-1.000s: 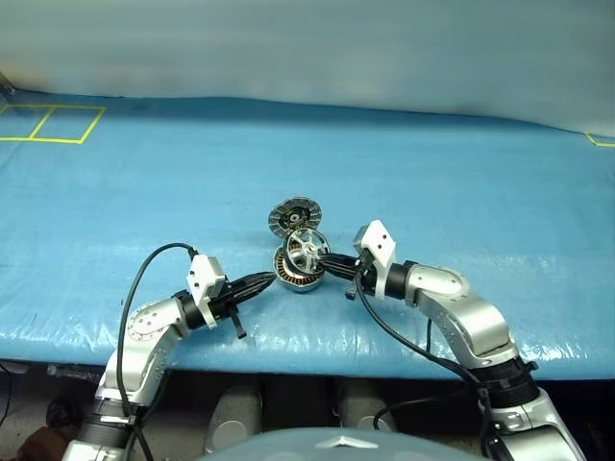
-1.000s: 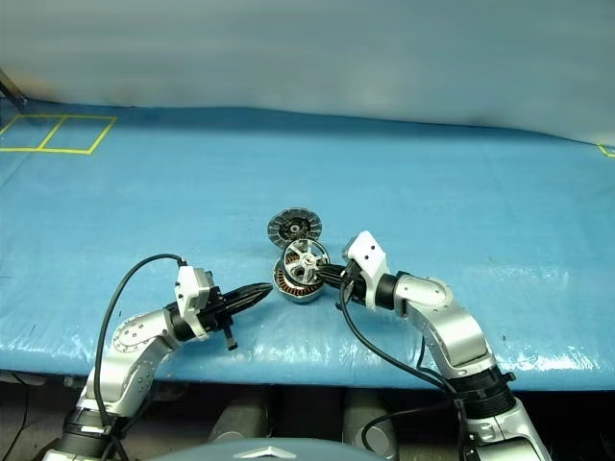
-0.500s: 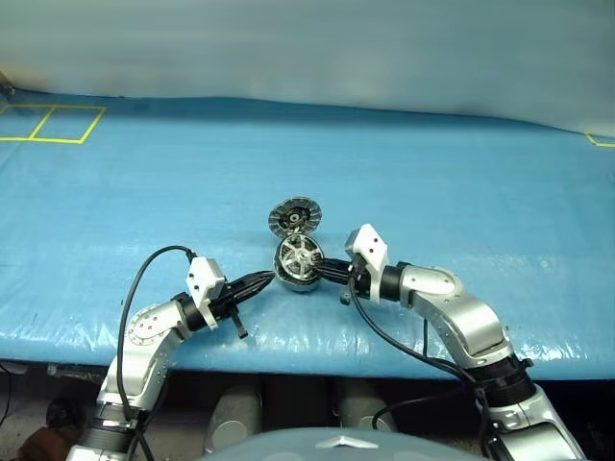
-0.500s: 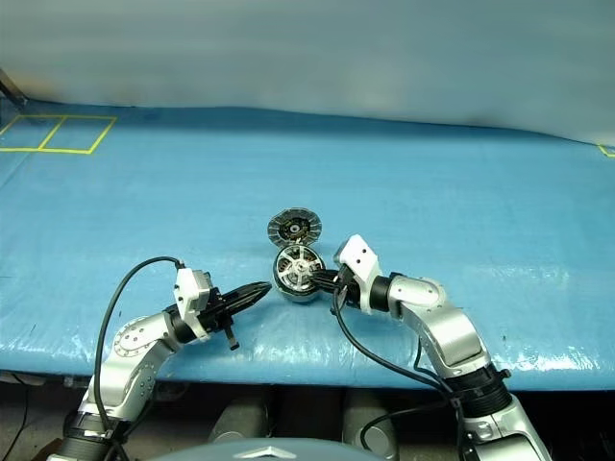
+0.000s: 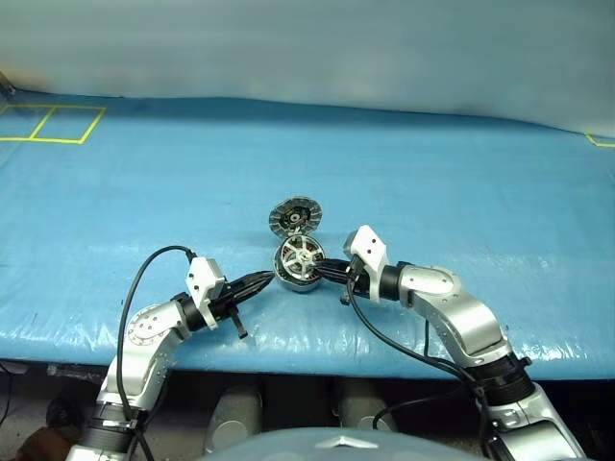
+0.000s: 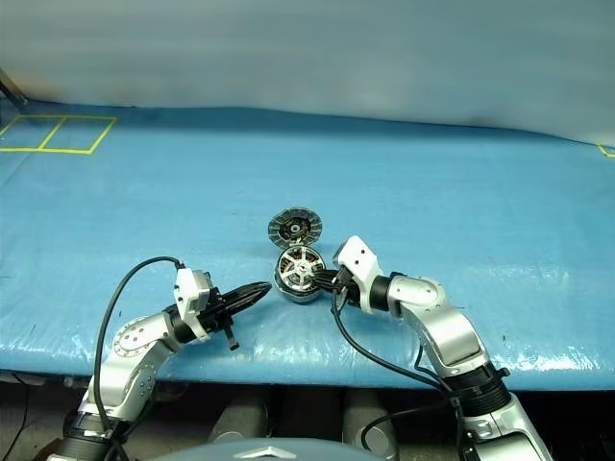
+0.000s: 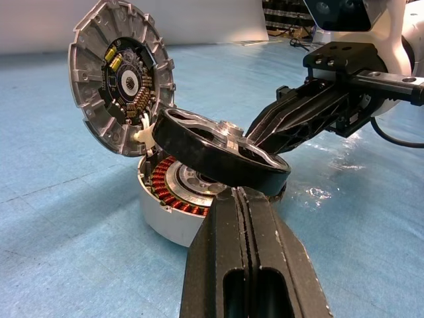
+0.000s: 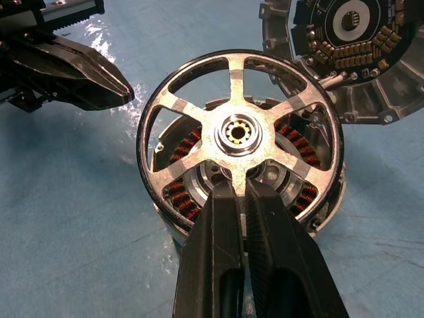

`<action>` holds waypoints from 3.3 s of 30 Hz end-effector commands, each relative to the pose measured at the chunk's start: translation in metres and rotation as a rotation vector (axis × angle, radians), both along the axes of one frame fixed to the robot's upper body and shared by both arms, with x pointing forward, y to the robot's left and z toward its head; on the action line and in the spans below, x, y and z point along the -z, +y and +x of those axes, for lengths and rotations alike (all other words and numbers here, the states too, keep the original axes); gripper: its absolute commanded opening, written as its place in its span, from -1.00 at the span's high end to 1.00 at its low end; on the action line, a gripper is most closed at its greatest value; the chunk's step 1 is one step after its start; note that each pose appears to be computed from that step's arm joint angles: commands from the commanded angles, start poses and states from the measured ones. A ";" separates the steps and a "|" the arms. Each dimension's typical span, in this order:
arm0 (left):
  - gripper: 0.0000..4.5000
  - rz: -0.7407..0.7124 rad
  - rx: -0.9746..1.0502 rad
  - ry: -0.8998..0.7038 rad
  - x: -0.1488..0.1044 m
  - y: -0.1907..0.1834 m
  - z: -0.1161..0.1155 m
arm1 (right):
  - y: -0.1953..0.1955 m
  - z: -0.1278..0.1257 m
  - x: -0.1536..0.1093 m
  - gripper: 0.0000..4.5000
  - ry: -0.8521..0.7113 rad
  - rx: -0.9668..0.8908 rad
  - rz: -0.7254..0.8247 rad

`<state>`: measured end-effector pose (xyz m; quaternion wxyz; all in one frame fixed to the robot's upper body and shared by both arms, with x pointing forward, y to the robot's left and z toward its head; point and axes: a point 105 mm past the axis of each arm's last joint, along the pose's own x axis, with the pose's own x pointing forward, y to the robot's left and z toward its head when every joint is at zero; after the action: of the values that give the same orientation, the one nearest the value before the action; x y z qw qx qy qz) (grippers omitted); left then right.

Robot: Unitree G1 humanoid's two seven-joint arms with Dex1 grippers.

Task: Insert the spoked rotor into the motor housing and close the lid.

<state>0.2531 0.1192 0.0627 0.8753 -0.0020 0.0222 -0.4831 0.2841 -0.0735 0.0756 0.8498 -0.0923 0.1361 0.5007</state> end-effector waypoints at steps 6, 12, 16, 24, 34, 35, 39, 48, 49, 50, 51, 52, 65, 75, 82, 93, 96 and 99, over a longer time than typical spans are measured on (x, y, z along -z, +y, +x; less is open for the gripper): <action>1.00 0.002 0.000 -0.032 -0.005 0.001 0.000 | 0.000 0.001 -0.013 0.98 -0.063 -0.025 -0.022; 1.00 0.002 -0.005 -0.030 -0.004 0.002 0.000 | 0.002 -0.001 -0.011 0.98 -0.035 -0.037 -0.011; 1.00 0.004 -0.006 -0.029 -0.004 0.002 -0.001 | 0.002 0.001 -0.014 0.50 -0.056 -0.026 -0.005; 1.00 0.001 -0.003 -0.033 -0.005 0.002 0.000 | 0.005 0.000 -0.038 0.08 -0.094 -0.025 0.121; 1.00 0.008 -0.010 -0.064 -0.007 0.003 0.003 | -0.022 0.038 -0.040 0.08 -0.160 0.274 0.087; 1.00 0.023 -0.027 -0.081 -0.007 0.005 0.005 | -0.029 0.046 -0.042 0.08 -0.162 0.347 0.087; 1.00 0.024 -0.061 -0.092 -0.004 0.008 0.009 | -0.047 0.071 -0.050 0.08 -0.194 0.539 0.068; 1.00 0.006 -0.109 -0.119 0.002 0.010 0.014 | -0.040 0.102 -0.072 0.95 -0.186 0.589 0.177; 1.00 0.004 -0.111 -0.122 0.002 0.010 0.014 | -0.033 0.104 -0.075 0.98 -0.180 0.558 0.188; 1.00 0.001 -0.113 -0.126 0.002 0.011 0.014 | -0.027 0.106 -0.078 0.98 -0.175 0.520 0.199; 1.00 -0.001 -0.114 -0.128 0.002 0.011 0.014 | -0.019 0.107 -0.081 0.98 -0.162 0.479 0.219; 1.00 -0.003 -0.116 -0.131 0.002 0.011 0.014 | -0.012 0.109 -0.085 0.98 -0.147 0.444 0.243; 1.00 -0.002 -0.155 -0.144 0.006 0.020 0.009 | 0.051 0.083 -0.086 0.98 -0.029 0.060 0.247; 1.00 0.005 -0.182 -0.143 0.008 0.030 0.011 | 0.035 0.035 -0.064 0.98 0.009 0.066 0.212; 1.00 0.008 -0.183 -0.144 0.008 0.033 0.014 | 0.043 0.012 -0.036 0.98 0.102 0.068 0.219; 1.00 0.021 -0.168 -0.150 0.006 0.032 0.017 | 0.035 0.003 0.012 0.98 0.115 0.097 0.135; 1.00 0.018 -0.168 -0.153 0.005 0.031 0.019 | 0.034 0.000 0.017 0.98 0.134 0.083 0.152; 1.00 0.015 -0.164 -0.155 0.004 0.028 0.019 | 0.032 0.002 0.014 0.98 0.107 0.080 0.176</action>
<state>0.2705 0.1467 0.0513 0.9111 0.0326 -0.0262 -0.4100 0.2878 -0.0371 0.0726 0.8654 0.0100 0.1244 0.4853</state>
